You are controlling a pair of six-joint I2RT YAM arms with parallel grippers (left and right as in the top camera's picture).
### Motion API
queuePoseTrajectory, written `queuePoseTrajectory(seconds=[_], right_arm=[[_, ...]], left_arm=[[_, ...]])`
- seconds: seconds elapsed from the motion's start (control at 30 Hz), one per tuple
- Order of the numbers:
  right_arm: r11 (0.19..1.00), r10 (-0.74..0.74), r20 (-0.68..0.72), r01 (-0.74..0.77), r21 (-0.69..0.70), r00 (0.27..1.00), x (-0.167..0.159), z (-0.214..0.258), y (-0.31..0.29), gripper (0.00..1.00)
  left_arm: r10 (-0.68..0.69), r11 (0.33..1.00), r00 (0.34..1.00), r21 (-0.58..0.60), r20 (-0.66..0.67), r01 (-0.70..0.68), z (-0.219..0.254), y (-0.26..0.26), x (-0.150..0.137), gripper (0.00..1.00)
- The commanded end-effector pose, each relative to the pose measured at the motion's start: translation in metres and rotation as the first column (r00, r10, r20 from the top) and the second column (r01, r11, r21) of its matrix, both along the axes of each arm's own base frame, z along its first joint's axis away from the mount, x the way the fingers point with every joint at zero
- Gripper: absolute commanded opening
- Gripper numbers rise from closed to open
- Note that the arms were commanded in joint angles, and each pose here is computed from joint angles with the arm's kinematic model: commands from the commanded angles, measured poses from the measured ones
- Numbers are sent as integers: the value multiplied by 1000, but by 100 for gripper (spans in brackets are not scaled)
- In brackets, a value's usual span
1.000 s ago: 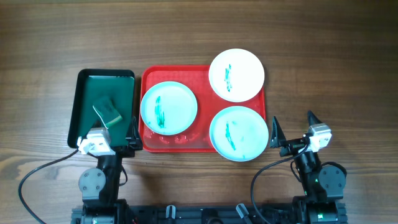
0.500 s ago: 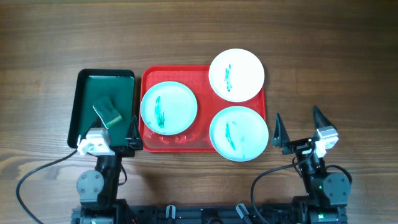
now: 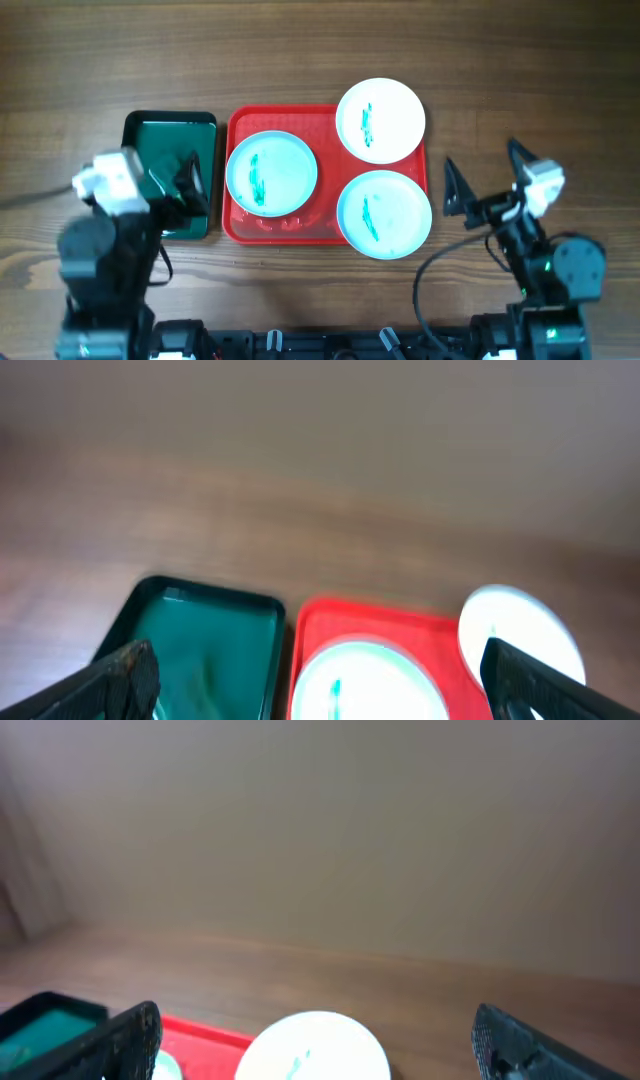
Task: Clean dirty plates on tray and stack at the side
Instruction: 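Reach the right gripper to the rim of the left white plate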
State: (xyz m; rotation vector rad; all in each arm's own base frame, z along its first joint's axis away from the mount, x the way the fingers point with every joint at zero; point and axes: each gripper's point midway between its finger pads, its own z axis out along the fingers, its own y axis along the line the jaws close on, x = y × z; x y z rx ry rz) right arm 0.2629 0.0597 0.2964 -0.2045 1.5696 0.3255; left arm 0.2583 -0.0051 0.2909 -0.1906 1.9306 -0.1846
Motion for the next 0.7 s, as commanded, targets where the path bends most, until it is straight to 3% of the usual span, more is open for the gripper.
queuePoseTrajectory(seconds=[0.0,0.13,0.27,0.37,0.5,0.57,0.67], right_arm=[[996,88,-85,-87,5,993,17,20,15,100],[996,91,-314,-90,16,945,42,12,17,100],[980,188,-507,-196,37,842,57,10,33,100],[973,210,-637,-221,63,742,68,2,37,100],[976,218,-716,-154,154,663,91,-24,40,100],[949,314,-742,-207,237,592,94,-41,57,100],[961,265,-800,-215,173,539,109,-74,79,91]], left_arm=[[-3,1000,987,16,-162,5,3,0,25,100],[-3,1000,904,12,-428,9,-14,1,40,100],[-4,1000,803,8,-596,11,-27,1,51,100],[-26,1000,775,-14,-632,22,-41,-3,63,100],[-191,979,734,-178,-651,97,-50,-34,64,100],[-213,974,735,-199,-643,109,-49,-38,66,100],[-213,974,752,-196,-624,114,-46,-38,71,100]])
